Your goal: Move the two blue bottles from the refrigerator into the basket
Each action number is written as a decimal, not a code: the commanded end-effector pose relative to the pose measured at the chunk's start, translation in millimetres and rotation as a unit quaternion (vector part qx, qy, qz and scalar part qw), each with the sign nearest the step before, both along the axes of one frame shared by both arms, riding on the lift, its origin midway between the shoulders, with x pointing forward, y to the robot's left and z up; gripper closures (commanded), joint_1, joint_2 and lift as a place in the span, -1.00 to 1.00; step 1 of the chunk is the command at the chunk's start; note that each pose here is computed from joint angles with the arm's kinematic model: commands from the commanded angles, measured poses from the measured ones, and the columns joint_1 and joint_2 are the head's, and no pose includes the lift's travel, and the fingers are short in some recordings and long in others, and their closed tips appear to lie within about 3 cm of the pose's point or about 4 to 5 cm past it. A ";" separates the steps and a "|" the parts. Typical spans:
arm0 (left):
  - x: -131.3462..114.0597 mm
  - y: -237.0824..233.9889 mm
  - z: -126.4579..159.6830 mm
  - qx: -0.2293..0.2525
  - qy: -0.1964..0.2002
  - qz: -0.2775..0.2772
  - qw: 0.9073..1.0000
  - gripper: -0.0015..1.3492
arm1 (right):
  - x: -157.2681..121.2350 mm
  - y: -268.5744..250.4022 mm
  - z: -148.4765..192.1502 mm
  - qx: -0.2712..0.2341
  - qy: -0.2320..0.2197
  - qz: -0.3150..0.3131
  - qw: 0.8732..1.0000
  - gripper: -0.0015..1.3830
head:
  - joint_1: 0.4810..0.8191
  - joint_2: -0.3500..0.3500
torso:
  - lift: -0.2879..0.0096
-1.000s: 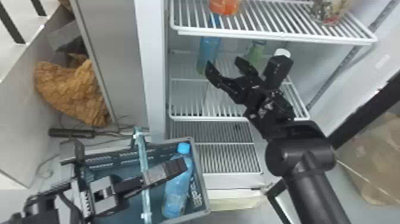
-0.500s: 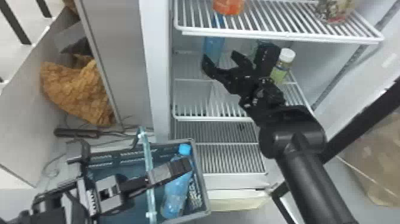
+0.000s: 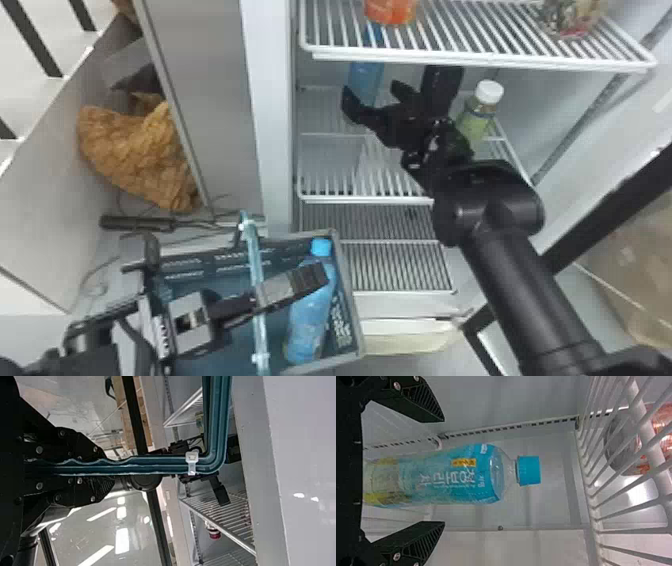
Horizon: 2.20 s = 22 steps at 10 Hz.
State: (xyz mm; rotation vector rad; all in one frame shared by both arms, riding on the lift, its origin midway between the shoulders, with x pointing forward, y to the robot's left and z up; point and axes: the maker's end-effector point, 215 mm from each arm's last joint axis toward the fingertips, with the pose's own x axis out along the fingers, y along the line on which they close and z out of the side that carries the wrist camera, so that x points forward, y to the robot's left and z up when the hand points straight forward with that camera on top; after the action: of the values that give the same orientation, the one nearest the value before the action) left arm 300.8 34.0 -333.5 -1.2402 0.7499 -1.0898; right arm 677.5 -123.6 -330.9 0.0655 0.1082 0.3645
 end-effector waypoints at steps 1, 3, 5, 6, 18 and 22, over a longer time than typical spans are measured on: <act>0.4 0.1 0.1 0.000 0.000 0.000 1.000 0.78 | 8.3 1.2 3.6 -0.006 0.000 -0.001 1.000 -0.81 | 0.27 -0.29 | -0.54; 2.4 -0.7 3.0 -0.001 -0.004 -0.001 1.000 0.78 | 19.4 5.3 6.8 -0.017 0.001 -0.002 1.000 -0.79 | 0.27 -0.29 | -0.54; 3.7 -1.5 4.3 -0.001 -0.007 -0.003 1.000 0.78 | 29.9 7.3 11.1 -0.021 0.004 -0.003 1.000 -0.79 | 0.27 -0.27 | -0.54; 4.1 -2.2 4.4 -0.002 -0.007 -0.004 1.000 0.78 | 31.2 7.7 4.3 -0.024 0.016 -0.003 1.000 -0.72 | 0.27 -0.26 | -0.54; 2.2 -3.4 4.4 -0.003 -0.006 -0.007 1.000 0.78 | -31.4 12.1 3.1 0.007 0.031 0.016 0.999 0.85 | 0.27 -0.28 | -0.54; 1.9 -2.8 3.3 -0.004 -0.004 -0.006 1.000 0.78 | -81.0 26.4 -6.9 0.037 0.049 0.046 0.997 0.85 | 0.27 -0.26 | -0.54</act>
State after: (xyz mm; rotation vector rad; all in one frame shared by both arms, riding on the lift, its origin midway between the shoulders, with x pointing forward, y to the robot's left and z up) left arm 302.6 30.8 -329.9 -1.2360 0.7491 -1.1081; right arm 603.1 -99.1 -337.4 0.1415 0.1947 0.4514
